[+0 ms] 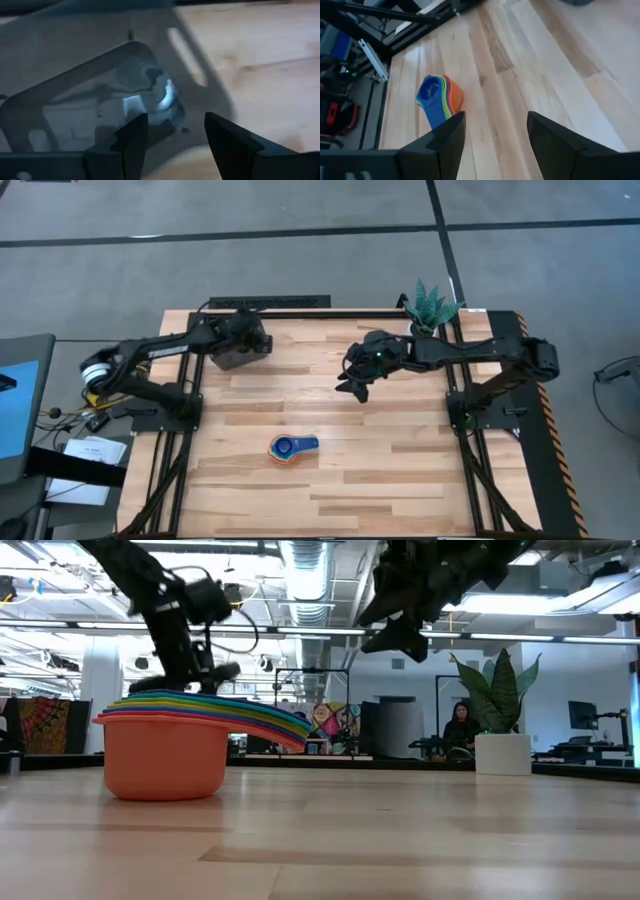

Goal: Nest measuring cups in basket
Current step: Adjust the black transparent bin on the table, then put the colored stacked measuring cups into the black transparent bin

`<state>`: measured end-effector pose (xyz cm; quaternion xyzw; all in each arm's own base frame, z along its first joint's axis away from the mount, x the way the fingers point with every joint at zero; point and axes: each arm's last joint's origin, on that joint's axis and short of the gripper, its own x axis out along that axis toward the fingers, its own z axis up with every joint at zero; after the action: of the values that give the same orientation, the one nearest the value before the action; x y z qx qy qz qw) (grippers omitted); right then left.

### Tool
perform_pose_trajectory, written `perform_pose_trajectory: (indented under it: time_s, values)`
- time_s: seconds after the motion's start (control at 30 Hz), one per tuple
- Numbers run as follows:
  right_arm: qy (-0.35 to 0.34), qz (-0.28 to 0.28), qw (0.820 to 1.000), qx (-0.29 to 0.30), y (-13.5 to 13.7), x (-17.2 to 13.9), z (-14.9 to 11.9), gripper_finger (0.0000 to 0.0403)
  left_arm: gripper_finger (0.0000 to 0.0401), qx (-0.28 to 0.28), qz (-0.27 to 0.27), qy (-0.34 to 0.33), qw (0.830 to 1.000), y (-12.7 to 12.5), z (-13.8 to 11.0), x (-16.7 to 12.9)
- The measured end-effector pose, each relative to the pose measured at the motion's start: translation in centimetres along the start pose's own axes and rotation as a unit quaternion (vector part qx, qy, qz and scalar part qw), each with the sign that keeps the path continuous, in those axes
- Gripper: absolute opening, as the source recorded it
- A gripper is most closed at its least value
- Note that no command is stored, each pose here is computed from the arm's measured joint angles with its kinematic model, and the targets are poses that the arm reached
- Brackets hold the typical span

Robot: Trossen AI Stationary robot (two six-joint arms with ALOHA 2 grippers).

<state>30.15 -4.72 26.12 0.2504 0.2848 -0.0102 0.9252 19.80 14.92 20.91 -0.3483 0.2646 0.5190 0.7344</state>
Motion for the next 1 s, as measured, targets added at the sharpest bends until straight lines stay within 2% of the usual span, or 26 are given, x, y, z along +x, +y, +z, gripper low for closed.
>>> perform_pose_trajectory:
  time_s: [0.13,0.3,0.53,0.73,0.87,1.0]
  values:
    - [0.008,0.002,1.000,0.003,-0.2,0.4,-0.1,0.0235,0.0185,-0.010,-0.006,0.024,1.000,0.4,0.3,2.6]
    - [0.009,0.002,1.000,0.015,-0.3,0.4,-0.2,0.0235,0.0185,-0.010,-0.066,0.022,0.998,-0.4,0.7,4.9]
    - [0.007,-0.003,1.000,0.021,-0.6,0.3,0.0,0.0235,0.0185,0.007,-0.124,0.054,0.991,-1.3,0.1,5.5]
    - [-0.004,-0.011,1.000,0.028,-1.4,0.1,0.4,0.0235,0.0185,0.052,-0.158,0.042,0.985,-2.0,0.2,2.9]
    - [-0.018,-0.009,0.999,0.030,-1.9,-0.2,0.9,0.0235,0.0185,0.077,-0.191,-0.004,0.979,-2.2,1.0,-0.5]
    - [-0.024,-0.010,0.999,0.033,-2.5,-0.4,1.1,0.0235,0.0185,0.092,-0.241,-0.048,0.965,-2.4,1.4,-4.3]
